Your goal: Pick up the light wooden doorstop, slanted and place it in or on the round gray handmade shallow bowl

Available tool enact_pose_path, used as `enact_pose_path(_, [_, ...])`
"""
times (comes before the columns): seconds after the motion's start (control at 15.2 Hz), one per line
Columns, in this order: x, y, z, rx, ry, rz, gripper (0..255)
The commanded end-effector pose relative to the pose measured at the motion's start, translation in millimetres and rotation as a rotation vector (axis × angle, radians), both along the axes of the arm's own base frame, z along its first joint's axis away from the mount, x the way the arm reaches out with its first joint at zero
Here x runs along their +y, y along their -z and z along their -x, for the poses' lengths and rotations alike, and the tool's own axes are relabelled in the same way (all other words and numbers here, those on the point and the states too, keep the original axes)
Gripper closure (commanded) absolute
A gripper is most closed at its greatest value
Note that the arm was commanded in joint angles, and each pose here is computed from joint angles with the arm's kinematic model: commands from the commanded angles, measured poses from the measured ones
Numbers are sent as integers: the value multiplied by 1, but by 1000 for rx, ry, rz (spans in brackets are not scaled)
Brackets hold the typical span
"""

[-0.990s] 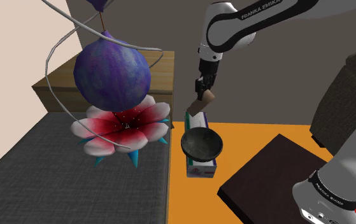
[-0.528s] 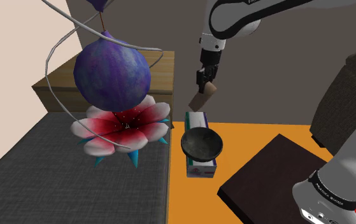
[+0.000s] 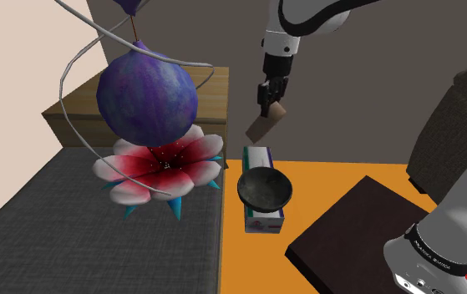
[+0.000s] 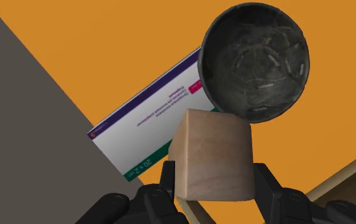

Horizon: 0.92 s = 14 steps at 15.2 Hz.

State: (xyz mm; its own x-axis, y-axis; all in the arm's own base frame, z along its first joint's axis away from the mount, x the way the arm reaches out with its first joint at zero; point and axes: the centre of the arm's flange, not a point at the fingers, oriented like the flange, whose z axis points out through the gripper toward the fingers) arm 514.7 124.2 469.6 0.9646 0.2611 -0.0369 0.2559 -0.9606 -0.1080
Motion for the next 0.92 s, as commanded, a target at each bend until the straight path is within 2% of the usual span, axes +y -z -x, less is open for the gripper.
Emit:
enact_pose_path(0.0, [13,-8,20,-1,1,0,255])
enact_pose_path(0.53, [82,-38,96,-1,1,0,255])
enact_pose_path(0.86, [82,-11,96,-1,1,0,255])
